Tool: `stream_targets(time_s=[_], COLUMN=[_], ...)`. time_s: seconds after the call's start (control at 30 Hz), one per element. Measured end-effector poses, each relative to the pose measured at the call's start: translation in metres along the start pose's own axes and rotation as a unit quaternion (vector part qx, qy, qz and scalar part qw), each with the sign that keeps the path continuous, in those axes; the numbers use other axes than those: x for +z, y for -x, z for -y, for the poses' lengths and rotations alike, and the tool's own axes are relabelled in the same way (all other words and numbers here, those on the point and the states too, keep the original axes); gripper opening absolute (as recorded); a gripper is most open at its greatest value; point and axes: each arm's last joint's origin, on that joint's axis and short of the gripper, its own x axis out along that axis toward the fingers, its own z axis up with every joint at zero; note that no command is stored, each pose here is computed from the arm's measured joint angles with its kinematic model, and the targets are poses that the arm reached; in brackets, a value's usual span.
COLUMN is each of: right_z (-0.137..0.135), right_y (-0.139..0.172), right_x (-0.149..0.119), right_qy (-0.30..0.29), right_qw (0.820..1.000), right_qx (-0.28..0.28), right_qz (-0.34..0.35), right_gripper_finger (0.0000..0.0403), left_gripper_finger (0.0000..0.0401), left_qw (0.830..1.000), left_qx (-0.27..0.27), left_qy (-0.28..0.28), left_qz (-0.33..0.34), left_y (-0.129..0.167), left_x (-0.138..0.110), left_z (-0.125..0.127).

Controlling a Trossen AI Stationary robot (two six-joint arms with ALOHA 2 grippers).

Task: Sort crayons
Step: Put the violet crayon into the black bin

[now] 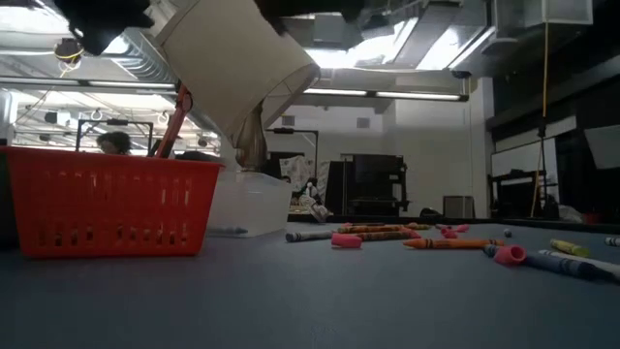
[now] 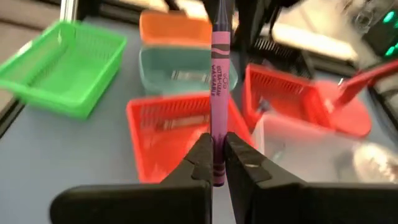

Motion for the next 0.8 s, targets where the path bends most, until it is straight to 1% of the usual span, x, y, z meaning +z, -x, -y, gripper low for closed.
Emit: stream_targets(time_s=[0.07,0.1,0.23,0.47,0.63,0.8], right_z=[0.006,0.009,0.023,0.041,0.042,0.042], right_y=[-0.002,-0.003,-0.007,-0.012,-0.012,-0.012], right_x=[0.006,0.008,0.015,0.015,0.015,0.015], right_qy=[-0.009,-0.016,-0.037,-0.05,-0.051,-0.051], right_qw=[1.0,0.999,0.996,0.995,0.995,0.995], right_qx=[-0.007,-0.011,-0.027,-0.047,-0.045,-0.045], right_qz=[0.027,0.04,0.074,0.076,0.077,0.079], right_gripper_finger=[0.0021,0.0021,0.0021,0.0021,0.0021,0.0021], left_gripper_finger=[0.0095,0.0095,0.0095,0.0095,0.0095,0.0095], left_qw=[1.0,1.0,0.997,0.99,0.987,0.987], left_qx=[0.005,0.006,0.003,0.008,0.0,-0.002], left_qy=[0.008,0.003,-0.037,-0.071,-0.082,-0.075], left_qz=[0.018,0.026,0.063,0.118,0.138,0.144], left_y=[-0.002,-0.003,-0.006,-0.012,-0.015,-0.018], left_x=[0.004,0.007,0.018,0.036,0.045,0.049], left_z=[0.0,-0.001,-0.001,-0.004,-0.008,-0.012])
